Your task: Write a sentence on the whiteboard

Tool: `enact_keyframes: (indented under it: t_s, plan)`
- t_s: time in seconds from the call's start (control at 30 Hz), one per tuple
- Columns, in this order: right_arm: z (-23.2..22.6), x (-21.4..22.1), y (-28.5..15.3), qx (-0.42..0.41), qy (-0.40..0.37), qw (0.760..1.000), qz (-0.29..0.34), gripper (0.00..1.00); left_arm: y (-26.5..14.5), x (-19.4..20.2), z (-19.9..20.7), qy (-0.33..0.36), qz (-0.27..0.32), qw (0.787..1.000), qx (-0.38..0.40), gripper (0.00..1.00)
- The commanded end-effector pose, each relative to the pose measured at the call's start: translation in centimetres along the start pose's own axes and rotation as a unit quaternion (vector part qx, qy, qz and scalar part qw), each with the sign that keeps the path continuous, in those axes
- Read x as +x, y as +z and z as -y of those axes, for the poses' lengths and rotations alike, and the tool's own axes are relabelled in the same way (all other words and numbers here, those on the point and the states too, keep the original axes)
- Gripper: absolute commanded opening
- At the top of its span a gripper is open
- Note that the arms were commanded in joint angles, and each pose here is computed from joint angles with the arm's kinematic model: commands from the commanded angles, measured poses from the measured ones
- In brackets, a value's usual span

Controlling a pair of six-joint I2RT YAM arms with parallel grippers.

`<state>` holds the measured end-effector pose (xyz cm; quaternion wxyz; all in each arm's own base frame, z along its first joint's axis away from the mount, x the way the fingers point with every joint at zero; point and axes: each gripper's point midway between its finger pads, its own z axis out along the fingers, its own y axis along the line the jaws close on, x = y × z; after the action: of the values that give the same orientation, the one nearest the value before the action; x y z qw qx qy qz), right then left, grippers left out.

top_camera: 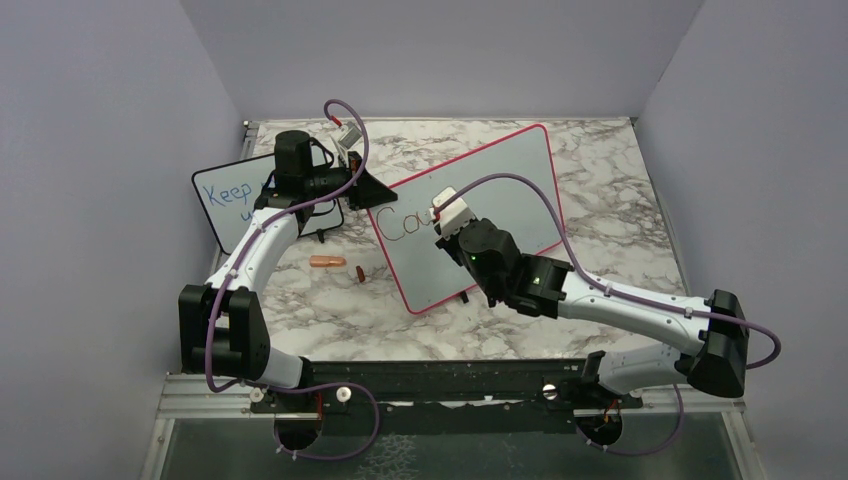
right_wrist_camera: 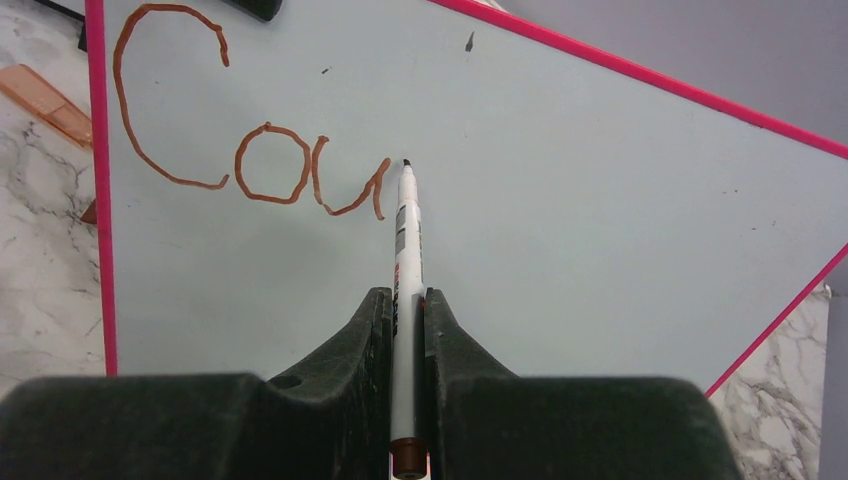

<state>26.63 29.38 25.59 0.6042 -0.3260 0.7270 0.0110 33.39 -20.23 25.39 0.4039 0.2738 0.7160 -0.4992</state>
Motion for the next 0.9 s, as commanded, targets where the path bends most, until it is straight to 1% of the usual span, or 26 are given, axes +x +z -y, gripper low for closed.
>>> enact_keyframes:
  t_s: [0.0, 0.4, 0.87]
  plan:
    - [0.3, -1.6, 0.4, 0.001, 0.012, 1.0, 0.023, 0.01, 0.6, 2.9, -1.4, -0.016, -0.034, 0.999, -0.012, 0.0]
    - [0.3, -0.8, 0.8, 0.0, 0.009, 1.0, 0.01, 0.01, 0.6, 2.9, -1.4, -0.016, -0.034, 0.999, -0.012, 0.0]
    - [0.4, 1.9, -0.3, -0.008, 0.006, 0.999, -0.032, 0.01, 0.6, 3.0, -1.4, -0.016, -0.035, 0.999, -0.011, 0.0]
